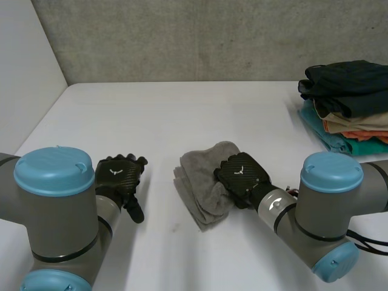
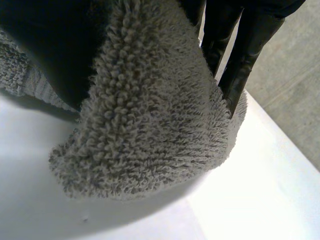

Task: Fold the laundry.

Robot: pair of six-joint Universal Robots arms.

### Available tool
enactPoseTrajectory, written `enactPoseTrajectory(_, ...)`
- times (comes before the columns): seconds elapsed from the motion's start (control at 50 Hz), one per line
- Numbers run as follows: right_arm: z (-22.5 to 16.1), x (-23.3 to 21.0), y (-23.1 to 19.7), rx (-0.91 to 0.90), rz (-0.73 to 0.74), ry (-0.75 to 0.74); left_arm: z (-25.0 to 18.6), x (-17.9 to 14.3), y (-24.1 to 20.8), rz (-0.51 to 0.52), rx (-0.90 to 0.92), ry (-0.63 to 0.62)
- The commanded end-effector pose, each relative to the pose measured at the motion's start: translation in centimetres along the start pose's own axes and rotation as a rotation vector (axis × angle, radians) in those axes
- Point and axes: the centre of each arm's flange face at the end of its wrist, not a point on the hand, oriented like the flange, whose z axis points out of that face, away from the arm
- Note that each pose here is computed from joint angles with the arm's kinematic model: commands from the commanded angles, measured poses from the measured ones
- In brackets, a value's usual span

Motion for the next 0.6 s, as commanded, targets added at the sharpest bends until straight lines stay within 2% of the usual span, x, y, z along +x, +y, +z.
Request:
enactPoseTrajectory(0.02, 1.0, 0.8, -1.1, 0.053, -0.113, 0.028, 0.0, 0.0, 0.0, 0.000, 0.000, -0.002)
enactPoseTrajectory(0.1, 2.4, 3.0, -3.1, 0.141, -0.265, 0.113, 0.0, 0.0, 0.0, -0.001, 0.001, -0.002)
enactPoseTrajectory(0.16, 3.0, 4.9, -5.0, 0.199, -0.323, 0.174, 0.2, -0.3, -0.1, -0.004, 0.000, -0.009)
enactPoseTrajectory(0.24, 3.7, 10.3, -8.3, 0.286, -0.361, 0.310, 0.3, -0.4, -0.1, -0.006, -0.001, -0.013)
enactPoseTrajectory(0.34, 2.9, 18.8, -12.8, 0.437, -0.410, 0.482, 0.2, -0.4, 0.1, -0.005, -0.006, -0.014)
enactPoseTrajectory(0.46, 0.6, 27.7, -13.5, 0.510, -0.319, 0.618, 0.3, -0.6, 0.2, -0.006, -0.010, -0.018)
enactPoseTrajectory(0.48, -0.1, 29.9, -12.9, 0.516, -0.272, 0.643, 0.3, -0.6, 0.2, -0.007, -0.012, -0.021)
enactPoseTrajectory(0.6, -1.9, 36.4, -7.8, 0.479, -0.117, 0.674, 0.4, -0.8, 0.2, -0.008, -0.013, -0.025)
